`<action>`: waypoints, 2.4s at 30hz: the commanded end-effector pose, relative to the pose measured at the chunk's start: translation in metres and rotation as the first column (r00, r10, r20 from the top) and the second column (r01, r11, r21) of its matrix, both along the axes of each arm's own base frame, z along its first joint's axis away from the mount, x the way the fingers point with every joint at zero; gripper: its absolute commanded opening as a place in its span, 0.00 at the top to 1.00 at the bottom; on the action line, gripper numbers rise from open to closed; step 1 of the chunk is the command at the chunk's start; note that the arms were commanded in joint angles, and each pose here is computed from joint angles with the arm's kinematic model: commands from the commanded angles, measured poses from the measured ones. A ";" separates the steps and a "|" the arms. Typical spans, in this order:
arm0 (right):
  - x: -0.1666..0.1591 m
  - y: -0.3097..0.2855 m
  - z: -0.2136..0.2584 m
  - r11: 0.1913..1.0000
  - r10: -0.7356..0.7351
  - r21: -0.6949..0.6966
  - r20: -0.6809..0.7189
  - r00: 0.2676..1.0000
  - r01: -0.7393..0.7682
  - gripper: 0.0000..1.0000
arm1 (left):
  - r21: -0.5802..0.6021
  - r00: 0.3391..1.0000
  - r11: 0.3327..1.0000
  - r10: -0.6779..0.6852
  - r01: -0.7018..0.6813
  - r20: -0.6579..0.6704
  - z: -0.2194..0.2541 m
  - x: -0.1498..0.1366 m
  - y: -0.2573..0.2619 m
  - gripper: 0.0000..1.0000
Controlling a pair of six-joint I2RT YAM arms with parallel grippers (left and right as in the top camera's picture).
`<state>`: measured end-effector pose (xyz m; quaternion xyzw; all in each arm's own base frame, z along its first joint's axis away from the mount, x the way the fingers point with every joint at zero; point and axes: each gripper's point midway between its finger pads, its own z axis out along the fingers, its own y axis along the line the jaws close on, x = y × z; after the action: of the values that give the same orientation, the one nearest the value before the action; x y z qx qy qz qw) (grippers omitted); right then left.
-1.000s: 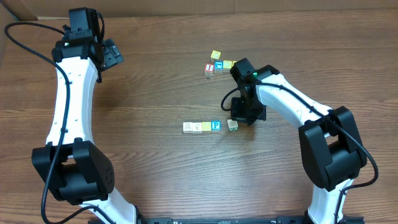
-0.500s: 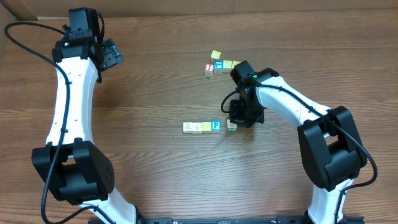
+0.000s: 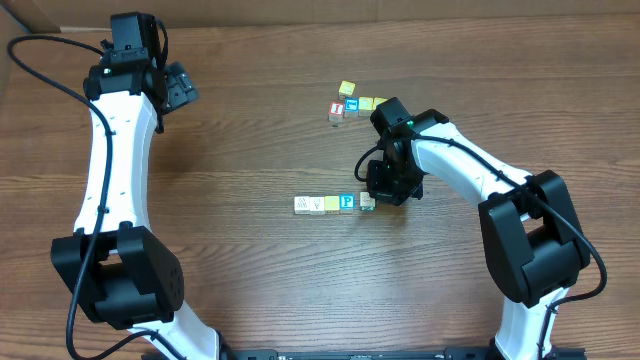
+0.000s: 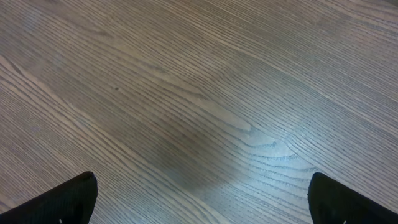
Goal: Flip 5 blocks
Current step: 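Lower the block beside the blue 'P' block and release it, then push the red 'M' block against the row with the right gripper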
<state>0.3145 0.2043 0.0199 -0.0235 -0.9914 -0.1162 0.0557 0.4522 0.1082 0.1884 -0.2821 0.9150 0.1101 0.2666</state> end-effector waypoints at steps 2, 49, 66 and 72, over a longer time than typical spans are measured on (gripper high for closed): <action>-0.001 0.002 0.000 1.000 0.028 0.013 0.006 1.000 -0.028 0.86 | 0.006 0.999 1.000 0.028 -0.029 0.039 0.014 0.001 0.004 0.00; 0.048 0.020 0.026 0.990 0.100 0.079 0.205 0.974 -0.119 0.96 | 0.006 0.999 1.000 0.028 -0.028 0.039 0.014 0.001 0.004 0.00; 0.039 0.042 0.022 0.980 0.187 0.013 0.250 0.950 -0.197 0.96 | 0.006 0.999 1.000 0.028 -0.029 0.040 0.014 0.001 0.004 0.00; 0.043 0.040 0.021 0.981 0.193 -0.024 0.271 0.943 -0.194 0.96 | 0.006 0.999 1.000 0.028 -0.029 0.039 0.014 0.001 0.004 0.00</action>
<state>0.3473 0.2452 0.0364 0.0871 -0.9869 -0.1267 -0.0488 0.4522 0.1082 0.1884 -0.2821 0.9150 0.1101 0.2666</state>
